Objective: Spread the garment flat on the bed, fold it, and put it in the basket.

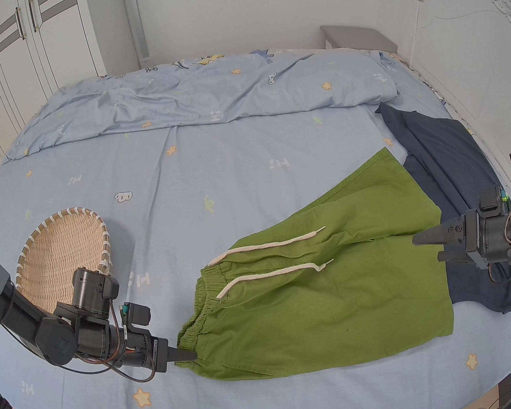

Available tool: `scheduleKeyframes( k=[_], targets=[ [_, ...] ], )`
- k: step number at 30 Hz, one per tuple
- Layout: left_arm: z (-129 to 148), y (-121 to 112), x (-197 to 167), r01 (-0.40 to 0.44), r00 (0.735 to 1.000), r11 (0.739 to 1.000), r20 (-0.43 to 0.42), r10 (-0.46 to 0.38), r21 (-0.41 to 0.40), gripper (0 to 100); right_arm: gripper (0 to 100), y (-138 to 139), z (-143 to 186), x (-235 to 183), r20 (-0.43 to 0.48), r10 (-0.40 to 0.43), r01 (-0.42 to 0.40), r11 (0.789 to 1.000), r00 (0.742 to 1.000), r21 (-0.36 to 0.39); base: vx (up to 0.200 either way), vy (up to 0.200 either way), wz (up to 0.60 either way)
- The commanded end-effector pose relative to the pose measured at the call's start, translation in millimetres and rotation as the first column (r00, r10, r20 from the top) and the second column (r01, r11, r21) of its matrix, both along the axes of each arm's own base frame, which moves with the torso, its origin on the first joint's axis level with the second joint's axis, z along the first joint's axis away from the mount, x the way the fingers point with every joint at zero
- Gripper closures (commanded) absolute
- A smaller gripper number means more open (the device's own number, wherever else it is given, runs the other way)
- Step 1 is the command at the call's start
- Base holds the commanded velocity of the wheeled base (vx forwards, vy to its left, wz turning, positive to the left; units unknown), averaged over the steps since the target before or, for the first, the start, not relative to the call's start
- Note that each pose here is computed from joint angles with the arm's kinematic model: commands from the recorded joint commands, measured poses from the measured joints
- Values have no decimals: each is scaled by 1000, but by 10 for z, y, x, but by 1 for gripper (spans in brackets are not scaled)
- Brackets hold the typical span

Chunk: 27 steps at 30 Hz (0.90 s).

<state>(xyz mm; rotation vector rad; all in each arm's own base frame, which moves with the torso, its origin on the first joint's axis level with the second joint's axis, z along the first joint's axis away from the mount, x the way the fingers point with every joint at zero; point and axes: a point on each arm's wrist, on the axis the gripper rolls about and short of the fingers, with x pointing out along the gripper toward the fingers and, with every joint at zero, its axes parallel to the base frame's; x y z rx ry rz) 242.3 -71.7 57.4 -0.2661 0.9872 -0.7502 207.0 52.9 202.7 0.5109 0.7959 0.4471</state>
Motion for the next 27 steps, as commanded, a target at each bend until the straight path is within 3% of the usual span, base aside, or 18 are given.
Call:
scheduleKeyframes(
  k=[1, 7, 12, 20, 27],
  targets=[
    [-28, 75, -57, -16, 1000, 1000, -23, 16, -9, 100, 0, -17, -111, -6, -42, 3, -3, 1000, 999, -6, 0, 0, 0],
    [52, 374, -203, -45, 998, 987, -49, 37, -156, 100, 0, -190, -572, 40, -149, 50, -66, 992, 988, -104, 0, 0, 0],
    [69, 570, -324, -72, 996, 965, -67, 57, -253, 100, 0, -366, -827, -18, -190, 142, -159, 984, 972, -79, 0, 0, 0],
    [23, 625, -357, -93, 994, 962, -81, 75, -256, 100, 0, -494, -1030, -60, -264, 113, -136, 988, 958, -73, 0, 0, 0],
    [35, 720, -354, -135, 990, 956, -76, 119, -259, 100, 0, -494, -1297, -58, -377, 127, -157, 986, 918, -50, 0, 0, 0]
  ],
)
